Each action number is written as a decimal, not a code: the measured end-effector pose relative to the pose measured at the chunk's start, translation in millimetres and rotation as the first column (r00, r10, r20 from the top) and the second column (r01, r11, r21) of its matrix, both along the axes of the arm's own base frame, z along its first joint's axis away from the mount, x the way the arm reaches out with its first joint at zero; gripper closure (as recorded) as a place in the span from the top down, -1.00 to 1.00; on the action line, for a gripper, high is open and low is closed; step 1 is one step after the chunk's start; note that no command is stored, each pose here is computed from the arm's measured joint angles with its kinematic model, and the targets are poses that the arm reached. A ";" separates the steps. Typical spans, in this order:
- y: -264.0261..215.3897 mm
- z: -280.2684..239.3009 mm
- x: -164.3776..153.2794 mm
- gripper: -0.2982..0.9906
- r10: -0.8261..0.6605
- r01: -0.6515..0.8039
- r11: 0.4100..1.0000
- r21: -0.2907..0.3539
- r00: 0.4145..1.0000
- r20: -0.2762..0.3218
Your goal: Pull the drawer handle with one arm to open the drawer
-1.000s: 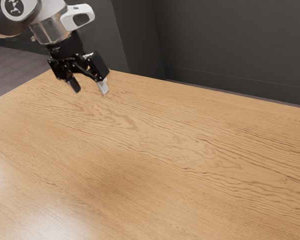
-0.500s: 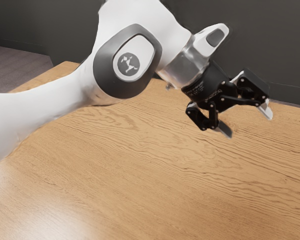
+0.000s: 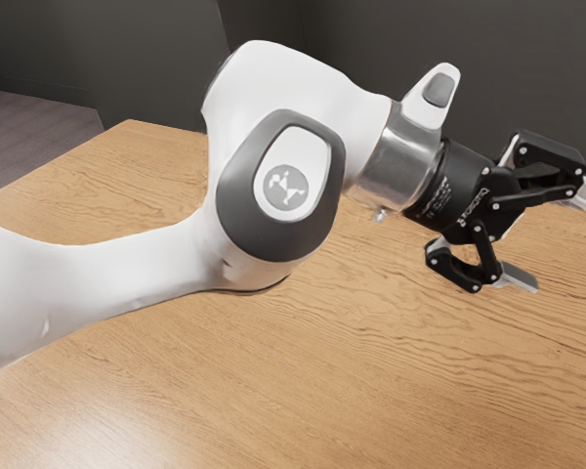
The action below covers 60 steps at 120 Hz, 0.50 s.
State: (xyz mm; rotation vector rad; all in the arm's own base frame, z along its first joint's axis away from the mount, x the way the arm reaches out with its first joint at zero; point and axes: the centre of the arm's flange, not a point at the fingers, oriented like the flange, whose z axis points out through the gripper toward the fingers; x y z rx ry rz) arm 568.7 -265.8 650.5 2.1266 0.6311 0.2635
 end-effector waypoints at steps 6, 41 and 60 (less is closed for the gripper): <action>-7.2 0.6 4.2 0.53 -0.001 0.001 1.000 -0.006 1.000 0.003; -11.4 -10.0 23.3 0.53 -0.009 0.010 0.999 0.047 1.000 -0.023; -24.9 -10.5 29.2 0.53 -0.027 0.028 0.998 0.059 0.999 -0.023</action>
